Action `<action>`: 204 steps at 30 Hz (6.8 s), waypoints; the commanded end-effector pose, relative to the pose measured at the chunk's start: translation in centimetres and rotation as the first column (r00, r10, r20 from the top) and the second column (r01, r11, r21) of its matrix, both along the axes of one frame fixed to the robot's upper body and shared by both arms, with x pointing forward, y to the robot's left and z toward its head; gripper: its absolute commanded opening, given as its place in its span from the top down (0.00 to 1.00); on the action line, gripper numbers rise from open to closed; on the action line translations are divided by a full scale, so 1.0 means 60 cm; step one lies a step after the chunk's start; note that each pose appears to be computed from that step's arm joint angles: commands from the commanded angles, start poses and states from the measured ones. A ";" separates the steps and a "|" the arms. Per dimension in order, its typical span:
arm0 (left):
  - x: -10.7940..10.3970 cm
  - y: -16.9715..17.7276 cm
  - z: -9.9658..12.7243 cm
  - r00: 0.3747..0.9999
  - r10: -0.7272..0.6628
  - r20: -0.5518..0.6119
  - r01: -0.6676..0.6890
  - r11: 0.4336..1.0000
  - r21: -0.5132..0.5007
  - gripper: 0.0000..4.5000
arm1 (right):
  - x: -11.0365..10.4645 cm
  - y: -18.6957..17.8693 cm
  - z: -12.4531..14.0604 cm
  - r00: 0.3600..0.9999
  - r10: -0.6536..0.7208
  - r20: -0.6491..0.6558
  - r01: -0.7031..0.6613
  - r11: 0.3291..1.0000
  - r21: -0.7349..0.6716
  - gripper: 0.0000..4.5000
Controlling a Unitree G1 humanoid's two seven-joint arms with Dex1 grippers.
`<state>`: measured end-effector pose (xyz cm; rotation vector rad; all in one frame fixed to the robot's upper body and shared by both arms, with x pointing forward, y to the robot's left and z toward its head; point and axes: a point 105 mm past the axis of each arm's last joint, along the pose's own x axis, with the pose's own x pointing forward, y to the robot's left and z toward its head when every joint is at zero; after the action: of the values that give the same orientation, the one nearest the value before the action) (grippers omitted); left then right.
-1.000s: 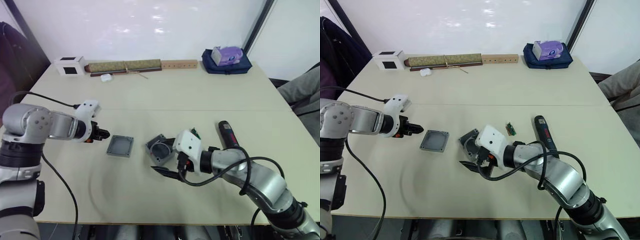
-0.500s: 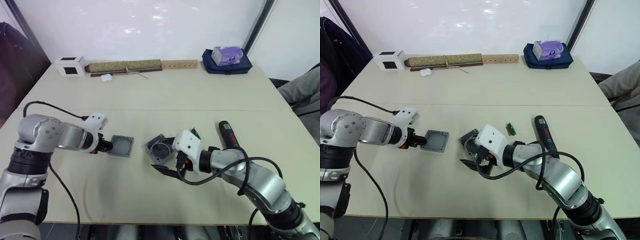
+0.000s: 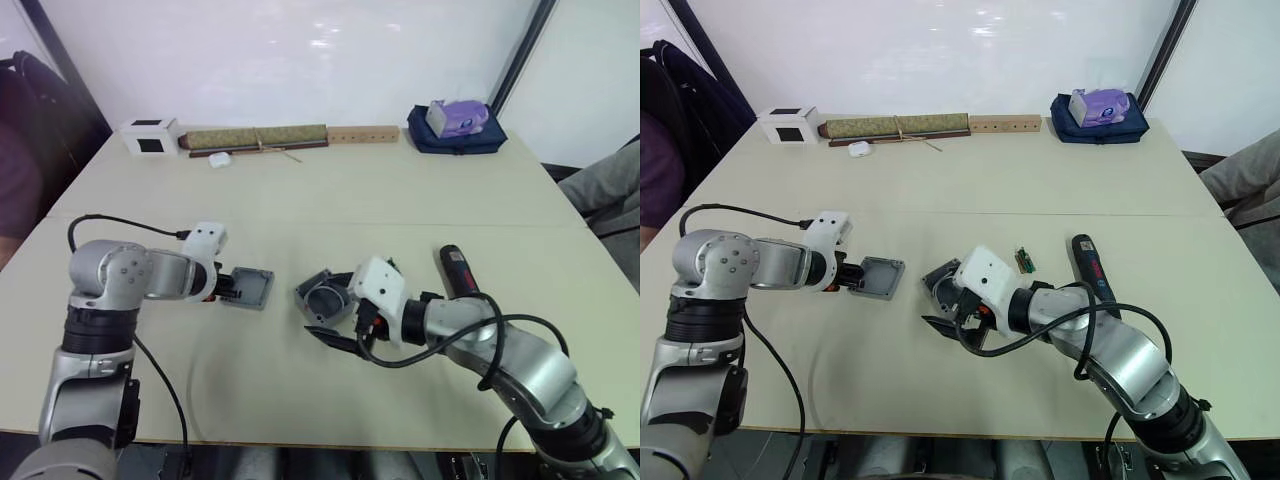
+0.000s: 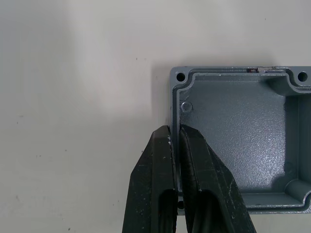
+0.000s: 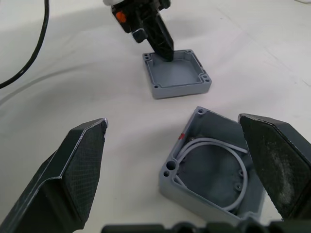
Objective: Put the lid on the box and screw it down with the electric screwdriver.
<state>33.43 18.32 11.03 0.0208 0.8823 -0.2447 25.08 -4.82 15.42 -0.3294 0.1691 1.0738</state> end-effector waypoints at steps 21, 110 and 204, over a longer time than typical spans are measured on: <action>0.080 -0.150 0.247 0.499 -0.175 0.849 0.454 0.887 -0.084 0.98 | 0.154 -0.029 0.179 0.915 -0.140 -0.379 0.343 0.763 0.547 0.00; -0.004 -0.161 0.149 0.433 -0.743 0.511 0.881 0.470 -0.063 0.99 | 0.009 -0.005 -0.045 0.444 0.286 0.849 0.310 0.840 -0.445 0.97; -0.021 -0.150 -0.024 0.235 -0.938 0.254 0.938 0.287 0.194 1.00 | 0.012 -0.036 -0.012 0.524 0.165 0.836 0.292 0.887 -0.358 0.98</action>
<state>32.94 8.12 12.96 0.6512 0.2417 -1.3763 25.80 -6.74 13.45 -1.2880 -0.4441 0.7017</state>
